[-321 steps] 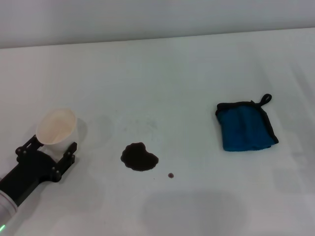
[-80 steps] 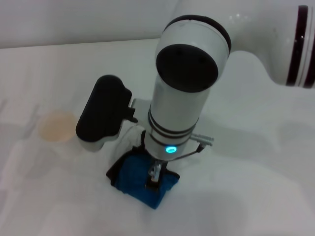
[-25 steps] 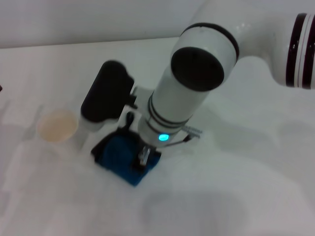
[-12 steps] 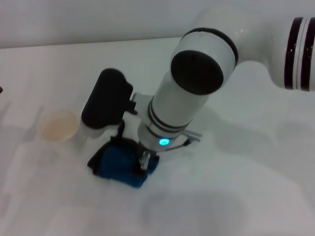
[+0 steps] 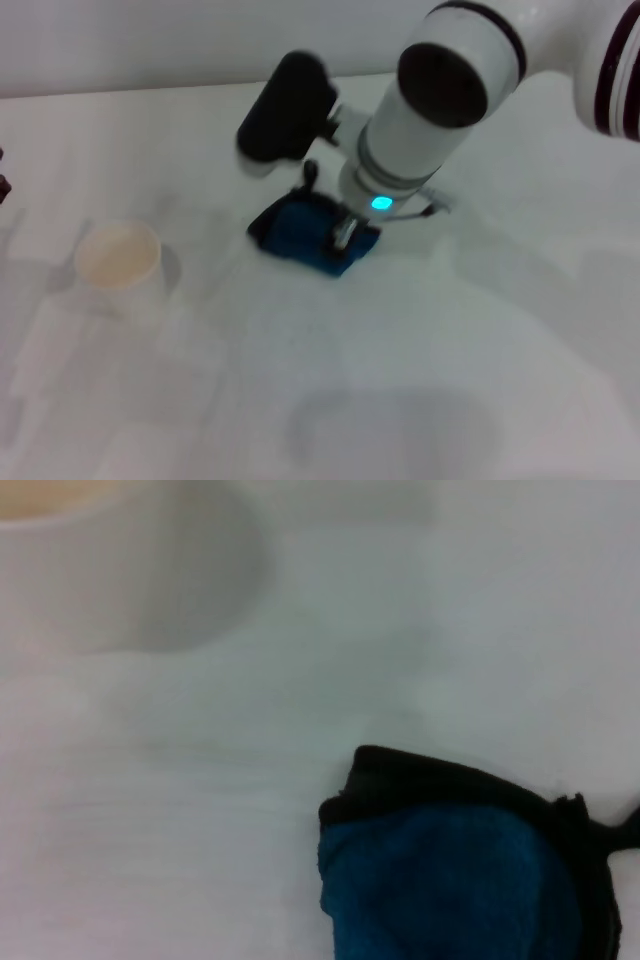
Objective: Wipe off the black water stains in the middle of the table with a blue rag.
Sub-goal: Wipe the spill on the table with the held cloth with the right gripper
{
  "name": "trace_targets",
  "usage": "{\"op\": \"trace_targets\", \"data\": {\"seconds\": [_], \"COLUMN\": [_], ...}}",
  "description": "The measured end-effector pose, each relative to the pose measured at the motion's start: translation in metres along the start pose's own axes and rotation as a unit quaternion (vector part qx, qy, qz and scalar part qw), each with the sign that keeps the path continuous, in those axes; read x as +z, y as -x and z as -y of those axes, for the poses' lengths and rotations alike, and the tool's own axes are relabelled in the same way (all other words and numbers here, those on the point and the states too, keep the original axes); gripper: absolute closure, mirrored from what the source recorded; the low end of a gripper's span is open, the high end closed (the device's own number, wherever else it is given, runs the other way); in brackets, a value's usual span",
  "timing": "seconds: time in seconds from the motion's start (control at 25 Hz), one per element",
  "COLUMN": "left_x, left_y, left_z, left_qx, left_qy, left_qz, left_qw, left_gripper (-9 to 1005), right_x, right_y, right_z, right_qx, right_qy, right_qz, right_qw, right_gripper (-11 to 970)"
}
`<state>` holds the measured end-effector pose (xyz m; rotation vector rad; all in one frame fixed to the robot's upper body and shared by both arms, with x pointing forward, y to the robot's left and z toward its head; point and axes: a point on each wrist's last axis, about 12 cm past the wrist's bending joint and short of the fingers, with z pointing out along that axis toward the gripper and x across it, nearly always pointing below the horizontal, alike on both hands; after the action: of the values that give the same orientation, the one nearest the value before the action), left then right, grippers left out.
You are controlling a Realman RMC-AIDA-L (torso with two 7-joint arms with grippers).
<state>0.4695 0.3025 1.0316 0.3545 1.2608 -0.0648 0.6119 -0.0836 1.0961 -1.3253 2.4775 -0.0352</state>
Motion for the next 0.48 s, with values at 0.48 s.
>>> {"op": "trace_targets", "data": {"seconds": [0.48], "left_x": [-0.001], "left_y": [0.000], "left_z": [0.000], "left_qx": [0.004], "left_qy": [0.001], "left_qz": [0.000], "left_qw": [1.000], "left_gripper": [117], "right_x": [0.002], "right_y": [-0.014], "right_z": [0.031], "right_qx": [0.043], "right_qy": [-0.040], "right_qz": [-0.006], "right_qw": [0.998], "right_gripper": [880]}}
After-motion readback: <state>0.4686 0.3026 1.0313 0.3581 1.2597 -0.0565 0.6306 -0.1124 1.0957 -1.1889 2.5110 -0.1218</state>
